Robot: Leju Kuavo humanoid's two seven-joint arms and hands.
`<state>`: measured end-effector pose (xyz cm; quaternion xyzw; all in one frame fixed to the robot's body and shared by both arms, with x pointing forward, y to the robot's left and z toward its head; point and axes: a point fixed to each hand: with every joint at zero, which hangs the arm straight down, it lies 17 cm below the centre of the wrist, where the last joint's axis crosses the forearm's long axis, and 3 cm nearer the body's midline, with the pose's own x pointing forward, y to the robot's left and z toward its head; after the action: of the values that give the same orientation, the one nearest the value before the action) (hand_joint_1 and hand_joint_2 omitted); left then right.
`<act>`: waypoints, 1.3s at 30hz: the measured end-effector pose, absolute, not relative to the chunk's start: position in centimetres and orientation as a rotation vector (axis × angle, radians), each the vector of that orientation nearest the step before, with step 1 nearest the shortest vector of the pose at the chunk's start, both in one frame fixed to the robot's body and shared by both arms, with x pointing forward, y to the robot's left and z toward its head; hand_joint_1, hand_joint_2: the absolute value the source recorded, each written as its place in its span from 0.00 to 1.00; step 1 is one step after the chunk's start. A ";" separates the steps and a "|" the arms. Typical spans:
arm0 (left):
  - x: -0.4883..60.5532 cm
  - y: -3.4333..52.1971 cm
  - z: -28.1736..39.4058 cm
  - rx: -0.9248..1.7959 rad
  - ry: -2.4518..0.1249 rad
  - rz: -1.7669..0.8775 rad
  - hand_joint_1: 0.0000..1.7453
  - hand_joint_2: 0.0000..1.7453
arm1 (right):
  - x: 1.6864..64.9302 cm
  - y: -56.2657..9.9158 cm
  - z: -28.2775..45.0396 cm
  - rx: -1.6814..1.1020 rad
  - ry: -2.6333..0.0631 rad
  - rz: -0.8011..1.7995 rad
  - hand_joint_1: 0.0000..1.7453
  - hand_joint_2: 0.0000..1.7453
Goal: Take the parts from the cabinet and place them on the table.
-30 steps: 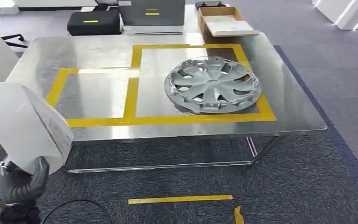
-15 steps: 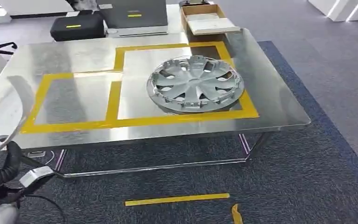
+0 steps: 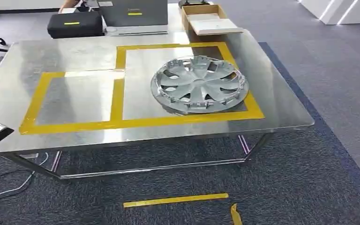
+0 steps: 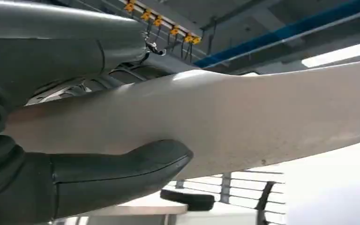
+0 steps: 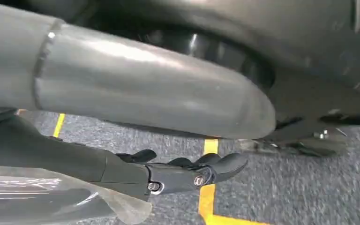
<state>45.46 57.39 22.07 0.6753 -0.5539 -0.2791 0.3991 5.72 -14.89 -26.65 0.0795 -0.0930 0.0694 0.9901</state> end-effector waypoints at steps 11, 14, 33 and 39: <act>52.7 61.1 23.3 1.554 -1.256 -0.532 1.00 1.00 | 6.8 -15.3 -26.7 0.148 -0.181 0.096 0.00 0.00; 54.7 59.5 24.5 1.527 -1.280 -0.559 1.00 1.00 | 6.3 -15.3 -26.7 0.149 -0.155 0.095 0.00 0.00; 66.0 32.1 31.3 1.305 -1.504 -1.071 1.00 1.00 | 5.8 -13.6 -26.3 0.218 -0.134 0.128 0.00 0.00; 66.0 31.1 32.4 1.326 -1.546 -1.060 1.00 1.00 | 6.0 -13.1 -26.2 0.212 -0.147 0.119 0.00 0.00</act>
<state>65.98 31.10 32.45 0.5267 -0.6140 -0.4209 0.4103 6.05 -13.07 -26.16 0.1057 -0.0732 0.0594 0.9899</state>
